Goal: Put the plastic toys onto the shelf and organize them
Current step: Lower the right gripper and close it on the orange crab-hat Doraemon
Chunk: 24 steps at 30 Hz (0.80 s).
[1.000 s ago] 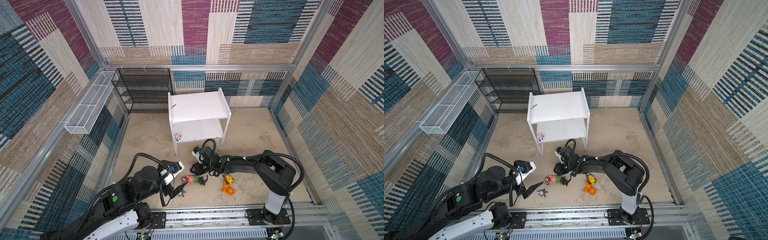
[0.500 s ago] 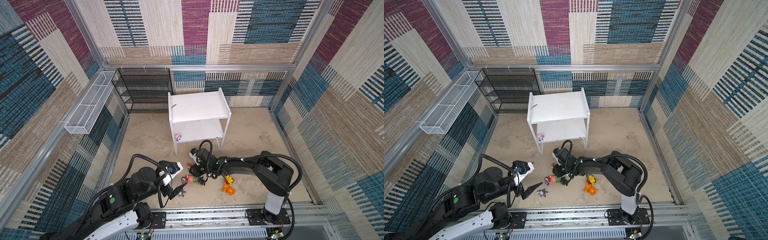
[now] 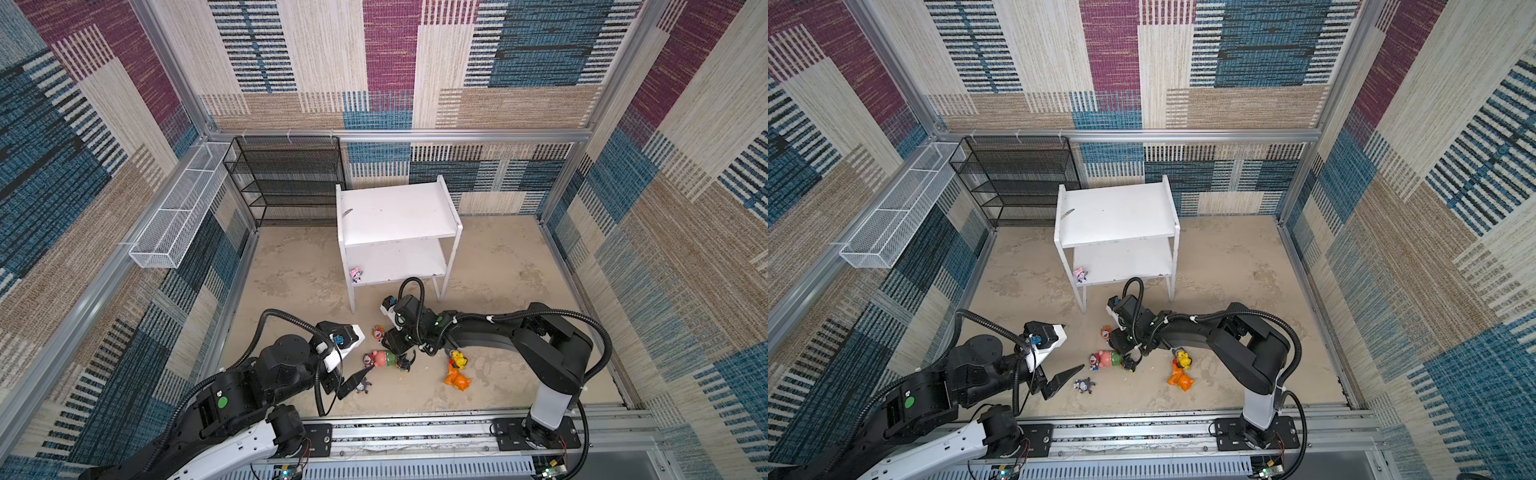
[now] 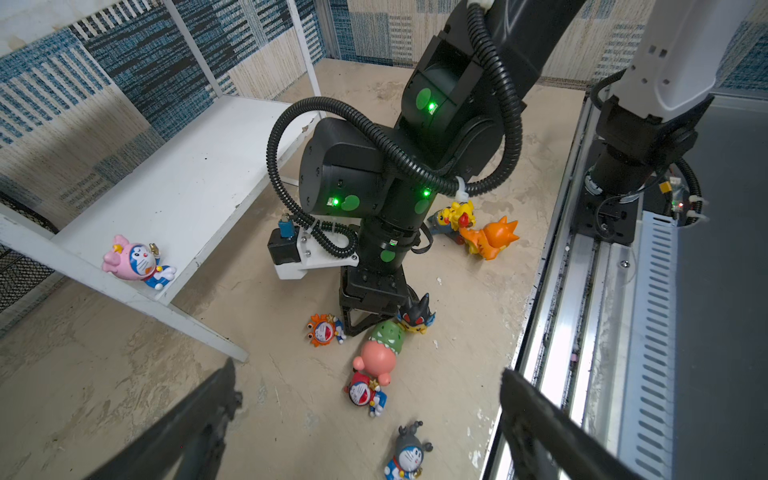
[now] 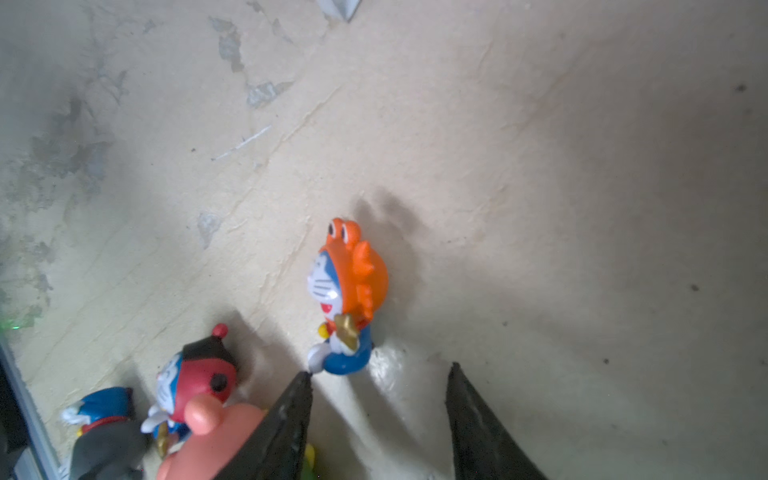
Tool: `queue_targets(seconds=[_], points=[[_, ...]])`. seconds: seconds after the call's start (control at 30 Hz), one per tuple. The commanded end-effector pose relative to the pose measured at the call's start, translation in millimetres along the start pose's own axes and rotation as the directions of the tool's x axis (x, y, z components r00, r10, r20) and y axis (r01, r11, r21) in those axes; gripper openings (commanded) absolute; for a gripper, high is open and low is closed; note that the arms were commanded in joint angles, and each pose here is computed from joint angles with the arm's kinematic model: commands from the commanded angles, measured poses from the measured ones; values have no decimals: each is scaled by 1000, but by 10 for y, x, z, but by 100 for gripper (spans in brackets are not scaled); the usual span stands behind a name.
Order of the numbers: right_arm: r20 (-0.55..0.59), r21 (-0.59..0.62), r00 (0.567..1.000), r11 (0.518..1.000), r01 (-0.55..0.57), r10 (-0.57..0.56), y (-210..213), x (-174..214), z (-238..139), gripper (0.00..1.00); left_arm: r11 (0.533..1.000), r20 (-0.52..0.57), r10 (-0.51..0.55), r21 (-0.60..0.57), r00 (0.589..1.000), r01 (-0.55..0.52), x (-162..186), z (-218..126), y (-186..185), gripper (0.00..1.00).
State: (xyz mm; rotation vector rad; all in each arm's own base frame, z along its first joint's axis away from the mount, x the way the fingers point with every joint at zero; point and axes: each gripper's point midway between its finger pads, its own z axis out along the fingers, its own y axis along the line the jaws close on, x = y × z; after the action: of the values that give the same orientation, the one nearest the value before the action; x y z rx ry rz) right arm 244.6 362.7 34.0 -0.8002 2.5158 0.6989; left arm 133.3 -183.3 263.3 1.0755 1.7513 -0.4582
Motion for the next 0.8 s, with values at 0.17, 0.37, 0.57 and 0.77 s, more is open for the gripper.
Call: queue_targets(seconds=[0.17, 0.37, 0.57, 0.77], points=[[18, -100, 1000, 995, 1, 1, 197, -115, 60, 54, 1000, 25, -16, 2, 1000, 15, -52, -4, 0, 99], [4, -74, 1000, 997, -13, 13, 143, -113, 169, 49, 1000, 16, -22, 3, 1000, 22, -39, 12, -3, 99], [-3, 0, 1000, 1000, -6, 6, 28, -76, 197, 40, 999, -14, -32, 1, 999, 32, -13, 54, 1, 99], [3, 29, 1000, 999, 26, -26, 22, -56, 188, 34, 994, -204, -105, -2, 973, 107, 148, 159, -17, 99]])
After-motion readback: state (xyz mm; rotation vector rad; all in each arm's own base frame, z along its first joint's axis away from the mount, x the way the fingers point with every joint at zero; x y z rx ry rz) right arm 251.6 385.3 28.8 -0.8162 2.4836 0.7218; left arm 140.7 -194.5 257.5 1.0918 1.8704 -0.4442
